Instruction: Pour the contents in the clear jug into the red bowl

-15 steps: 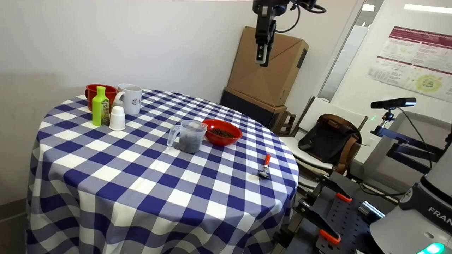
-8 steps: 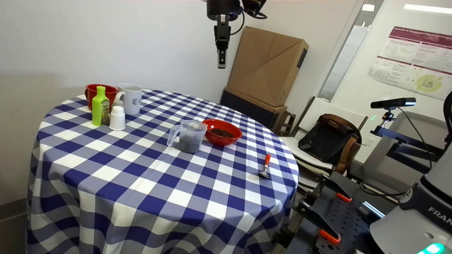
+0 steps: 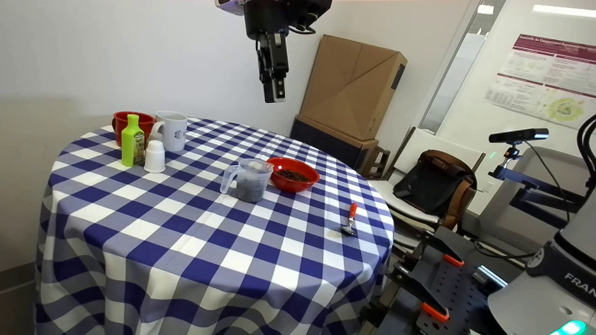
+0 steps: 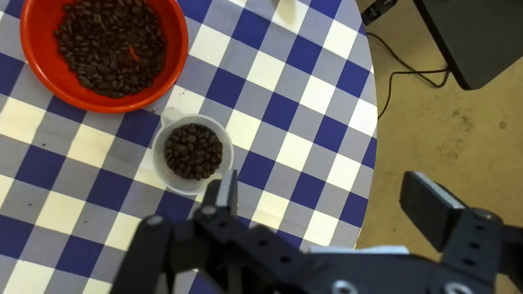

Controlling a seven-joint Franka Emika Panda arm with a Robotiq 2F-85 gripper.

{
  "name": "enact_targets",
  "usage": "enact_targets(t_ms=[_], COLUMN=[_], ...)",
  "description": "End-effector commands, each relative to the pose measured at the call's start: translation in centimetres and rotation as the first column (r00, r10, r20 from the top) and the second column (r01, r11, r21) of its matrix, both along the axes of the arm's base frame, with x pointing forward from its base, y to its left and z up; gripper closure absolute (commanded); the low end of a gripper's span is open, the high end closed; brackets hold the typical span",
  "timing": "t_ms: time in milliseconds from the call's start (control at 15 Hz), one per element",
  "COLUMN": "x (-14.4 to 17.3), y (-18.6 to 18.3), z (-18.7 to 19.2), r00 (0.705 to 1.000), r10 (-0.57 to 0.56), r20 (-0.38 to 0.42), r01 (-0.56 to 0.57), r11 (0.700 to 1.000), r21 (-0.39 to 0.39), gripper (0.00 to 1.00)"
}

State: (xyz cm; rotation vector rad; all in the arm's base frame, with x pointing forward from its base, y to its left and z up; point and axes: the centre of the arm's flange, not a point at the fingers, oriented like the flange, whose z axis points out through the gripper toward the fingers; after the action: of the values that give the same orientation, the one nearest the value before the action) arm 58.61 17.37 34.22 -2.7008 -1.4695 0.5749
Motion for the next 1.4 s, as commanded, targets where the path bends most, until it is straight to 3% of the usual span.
enact_targets(t_ms=[0, 267, 600, 867, 1333], x=[0.0, -0.6, 0.4, -0.1, -1.0], y=[-0.1, -0.9, -0.1, 0.0, -1.3], z=[0.0, -0.7, -2.8, -5.0, -9.4], r00=[1.000, 0.993, 0.953, 0.933, 0.918], r10=[-0.003, 0.091, 0.208, 0.280, 0.308], r20=[0.000, 0.080, 0.222, 0.227, 0.251], r01=[0.003, -0.090, -0.224, -0.305, -0.337], r11=[1.000, 0.996, 0.973, 0.949, 0.938], r21=[0.000, -0.023, 0.050, 0.085, 0.084], gripper=[0.00, 0.00, 0.00, 0.00, 0.00])
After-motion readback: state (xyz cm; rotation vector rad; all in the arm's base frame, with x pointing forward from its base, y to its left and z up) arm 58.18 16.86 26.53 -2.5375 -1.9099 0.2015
